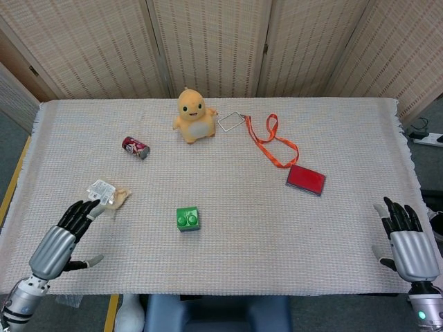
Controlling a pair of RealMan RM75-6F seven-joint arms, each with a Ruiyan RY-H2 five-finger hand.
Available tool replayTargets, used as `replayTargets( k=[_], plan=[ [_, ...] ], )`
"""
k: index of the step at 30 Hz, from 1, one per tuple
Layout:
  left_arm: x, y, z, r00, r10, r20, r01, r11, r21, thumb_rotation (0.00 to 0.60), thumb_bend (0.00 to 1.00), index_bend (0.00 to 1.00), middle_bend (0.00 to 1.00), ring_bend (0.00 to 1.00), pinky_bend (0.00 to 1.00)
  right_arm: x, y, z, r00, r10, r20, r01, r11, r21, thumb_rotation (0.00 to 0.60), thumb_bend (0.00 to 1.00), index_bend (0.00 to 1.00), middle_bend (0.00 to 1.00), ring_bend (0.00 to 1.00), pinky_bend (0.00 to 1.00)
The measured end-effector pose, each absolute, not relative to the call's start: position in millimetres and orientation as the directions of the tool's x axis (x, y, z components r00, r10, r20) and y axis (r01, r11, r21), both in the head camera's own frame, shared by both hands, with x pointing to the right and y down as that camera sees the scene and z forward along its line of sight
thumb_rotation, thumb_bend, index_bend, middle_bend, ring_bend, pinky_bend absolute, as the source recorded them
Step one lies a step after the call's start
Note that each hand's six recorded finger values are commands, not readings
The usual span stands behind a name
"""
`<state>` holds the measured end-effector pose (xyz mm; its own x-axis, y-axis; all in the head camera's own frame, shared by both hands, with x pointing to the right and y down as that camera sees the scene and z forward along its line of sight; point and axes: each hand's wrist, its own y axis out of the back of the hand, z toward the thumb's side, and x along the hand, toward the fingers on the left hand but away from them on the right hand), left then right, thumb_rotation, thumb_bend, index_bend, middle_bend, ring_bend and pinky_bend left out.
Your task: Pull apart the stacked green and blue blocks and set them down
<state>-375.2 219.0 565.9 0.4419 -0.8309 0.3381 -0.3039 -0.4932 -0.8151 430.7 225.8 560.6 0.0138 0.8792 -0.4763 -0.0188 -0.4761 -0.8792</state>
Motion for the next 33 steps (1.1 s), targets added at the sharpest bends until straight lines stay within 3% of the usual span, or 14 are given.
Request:
replayTargets(
  k=[13,18,28,33],
  plan=[
    [-282.1,182.3,599.9,0.576,-0.733,0.362,-0.407,-0.641,-0.650,0.600,0.18,0.09,0.20,0.06,0.11,445.3,217.0,555.1,-0.017,0.886,-0.464,0.024,-0.464,-0.886,0.600,0.33,0.00,0.00,0.00,0.00],
    [-253.6,174.6,604.6,0.581,-0.735,0.351,-0.490,-0.660,-0.570,0.600,0.18,0.11,0.23,0.07,0.14,446.7,216.2,550.2,-0.010,0.891,-0.455,0.042,-0.454,-0.890,0.600,0.33,0.00,0.00,0.00,0.00],
    [-207.8,176.2,644.8,0.526,-0.710,0.468,-0.550,-0.704,-0.450,0.600,0.18,0.14,0.27,0.10,0.15,455.6,209.2,547.1,-0.021,0.889,-0.458,0.087,-0.454,-0.887,0.600,0.33,0.00,0.00,0.00,0.00],
    [-189.0,177.4,661.1,0.513,-0.712,0.479,-0.545,-0.702,-0.459,0.600,0.18,0.15,0.27,0.10,0.15,460.0,207.0,544.9,-0.029,0.891,-0.453,0.101,-0.449,-0.888,0.600,0.33,0.00,0.00,0.00,0.00]
  ],
)
